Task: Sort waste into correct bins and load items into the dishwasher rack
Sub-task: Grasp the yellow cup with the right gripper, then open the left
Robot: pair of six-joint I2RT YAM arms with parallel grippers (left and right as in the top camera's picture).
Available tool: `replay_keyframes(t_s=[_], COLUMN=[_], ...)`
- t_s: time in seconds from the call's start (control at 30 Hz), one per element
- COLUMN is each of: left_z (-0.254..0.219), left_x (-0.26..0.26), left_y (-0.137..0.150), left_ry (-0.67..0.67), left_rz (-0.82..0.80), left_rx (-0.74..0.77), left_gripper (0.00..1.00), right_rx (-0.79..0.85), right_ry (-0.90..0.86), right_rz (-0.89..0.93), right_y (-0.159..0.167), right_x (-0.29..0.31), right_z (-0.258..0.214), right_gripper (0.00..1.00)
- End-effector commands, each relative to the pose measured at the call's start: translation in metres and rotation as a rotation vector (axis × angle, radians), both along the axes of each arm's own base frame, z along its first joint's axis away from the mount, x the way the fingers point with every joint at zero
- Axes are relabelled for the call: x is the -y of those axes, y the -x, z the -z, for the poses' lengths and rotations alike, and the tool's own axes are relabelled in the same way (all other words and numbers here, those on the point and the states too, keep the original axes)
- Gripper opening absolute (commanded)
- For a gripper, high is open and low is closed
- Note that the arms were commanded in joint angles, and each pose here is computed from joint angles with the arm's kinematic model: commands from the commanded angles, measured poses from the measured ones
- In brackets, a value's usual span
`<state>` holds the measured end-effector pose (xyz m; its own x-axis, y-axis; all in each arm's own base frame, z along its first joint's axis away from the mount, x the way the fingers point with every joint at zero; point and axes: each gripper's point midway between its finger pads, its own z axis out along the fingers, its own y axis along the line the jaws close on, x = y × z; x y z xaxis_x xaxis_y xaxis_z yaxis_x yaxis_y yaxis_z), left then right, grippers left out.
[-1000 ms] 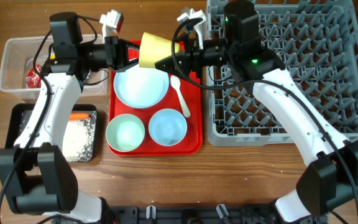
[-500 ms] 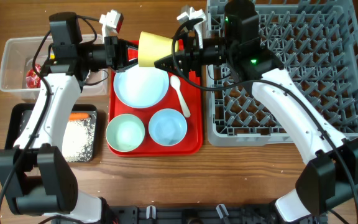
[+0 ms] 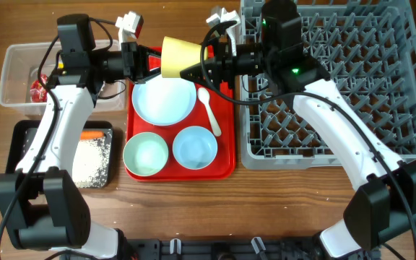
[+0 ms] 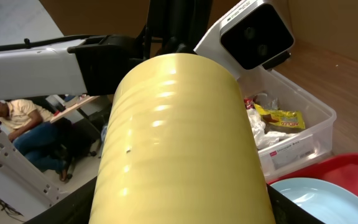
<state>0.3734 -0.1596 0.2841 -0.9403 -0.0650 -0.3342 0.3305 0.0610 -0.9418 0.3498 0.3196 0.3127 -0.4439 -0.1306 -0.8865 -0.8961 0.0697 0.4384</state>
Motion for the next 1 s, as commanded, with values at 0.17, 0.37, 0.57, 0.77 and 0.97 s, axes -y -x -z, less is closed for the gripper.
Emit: replay_keyframes(t_s=[0.17,0.37,0.57,0.77,0.97], left_z=[0.002,0.002,0.002,0.003,0.008], left_x=[-0.006,-0.006,-0.006,-0.006,-0.008], left_y=[-0.01,-0.01,-0.01,-0.012,-0.019], left_ry=[-0.034,-0.034,-0.034,-0.043,-0.071], left_rz=[-0.057,-0.058,-0.058,-0.071,-0.11], left_rx=[0.011,0.012,0.011,0.011,0.01], left_gripper=[0.04,0.04,0.04,0.14,0.19], right_rx=[0.057,0.048,0.037,0.056,0.029], right_ry=[-0.043,-0.039,-0.034,-0.037,-0.034], right_rz=[-0.073,-0.071,-0.071,-0.066,-0.021], right_y=[0.011,0.011,0.011,0.009,-0.004], right_x=[0.0,0.001,0.001,0.003,0.018], right_z=[-0.014,-0.013,-0.011,-0.012,-0.012], right_gripper=[0.75,0.75,0.56,0.54,0.54])
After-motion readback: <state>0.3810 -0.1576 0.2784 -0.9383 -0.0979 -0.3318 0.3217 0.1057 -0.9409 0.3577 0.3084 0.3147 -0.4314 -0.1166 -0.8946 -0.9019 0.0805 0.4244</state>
